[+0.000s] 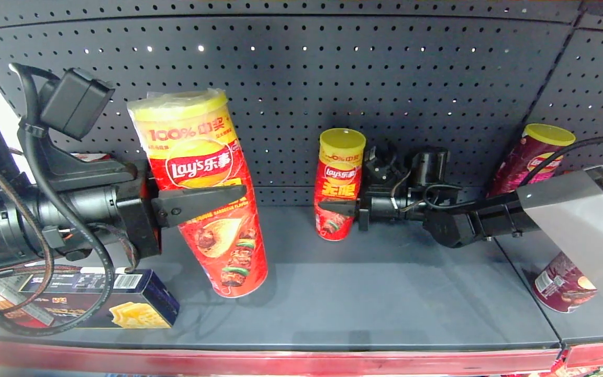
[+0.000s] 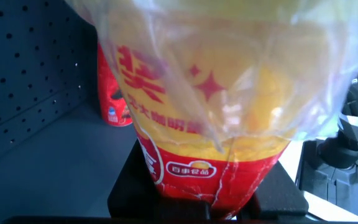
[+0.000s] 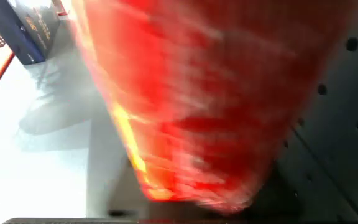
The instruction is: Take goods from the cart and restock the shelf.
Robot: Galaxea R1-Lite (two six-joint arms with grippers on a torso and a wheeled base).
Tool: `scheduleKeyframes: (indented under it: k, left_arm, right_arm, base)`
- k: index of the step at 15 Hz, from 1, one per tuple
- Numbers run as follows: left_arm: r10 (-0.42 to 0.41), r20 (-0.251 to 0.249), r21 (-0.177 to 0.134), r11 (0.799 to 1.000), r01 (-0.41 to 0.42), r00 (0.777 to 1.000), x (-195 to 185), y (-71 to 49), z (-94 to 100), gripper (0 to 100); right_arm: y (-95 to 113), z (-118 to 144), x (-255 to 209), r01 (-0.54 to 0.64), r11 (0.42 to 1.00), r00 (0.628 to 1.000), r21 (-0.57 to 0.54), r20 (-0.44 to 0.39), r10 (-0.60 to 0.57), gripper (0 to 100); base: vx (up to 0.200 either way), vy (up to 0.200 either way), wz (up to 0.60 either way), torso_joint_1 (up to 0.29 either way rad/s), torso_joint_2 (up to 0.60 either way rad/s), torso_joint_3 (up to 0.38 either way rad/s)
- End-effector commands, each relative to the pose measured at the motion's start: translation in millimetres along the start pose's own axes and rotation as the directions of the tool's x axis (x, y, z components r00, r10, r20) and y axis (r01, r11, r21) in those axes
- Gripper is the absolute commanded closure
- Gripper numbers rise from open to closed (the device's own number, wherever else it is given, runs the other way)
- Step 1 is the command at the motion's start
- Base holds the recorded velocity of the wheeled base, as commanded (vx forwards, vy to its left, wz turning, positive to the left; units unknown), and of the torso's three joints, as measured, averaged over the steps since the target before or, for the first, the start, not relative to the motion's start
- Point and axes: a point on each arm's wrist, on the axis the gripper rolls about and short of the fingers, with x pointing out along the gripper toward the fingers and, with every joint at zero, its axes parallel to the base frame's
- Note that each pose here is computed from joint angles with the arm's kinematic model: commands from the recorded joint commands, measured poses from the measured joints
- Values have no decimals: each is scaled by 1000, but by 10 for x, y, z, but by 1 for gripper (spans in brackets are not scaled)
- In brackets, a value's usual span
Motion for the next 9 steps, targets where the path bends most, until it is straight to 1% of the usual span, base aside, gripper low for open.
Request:
scheduleKeyframes:
  k: [1,3,5,8,9]
  left_arm:
    - [2,-5,-4,1000,-2,1000,0,5,-17,100]
    - [2,-2,-2,1000,-2,1000,1,5,-9,100]
    - [2,0,0,1000,-2,1000,-5,-1,-2,100]
    - [5,0,0,1000,-5,1000,-9,5,-2,100]
    - [4,1,1,1000,-4,1000,-12,2,1,100]
  right_arm:
    - [38,61,-57,3,1000,1000,-1,-1,-3,100]
    - [68,118,-108,6,1000,1000,-3,1,-6,100]
    - [156,322,-195,9,1000,1000,-25,17,-9,100]
    - [381,514,-274,11,1000,1000,-30,22,-10,100]
    - [555,591,-308,-5,999,999,-38,34,6,100]
  base:
    - [0,0,0,0,0,0]
    - [0,0,0,0,0,0]
    - [0,0,0,0,0,0]
    - [0,0,0,0,0,0]
    - [0,0,0,0,0,0]
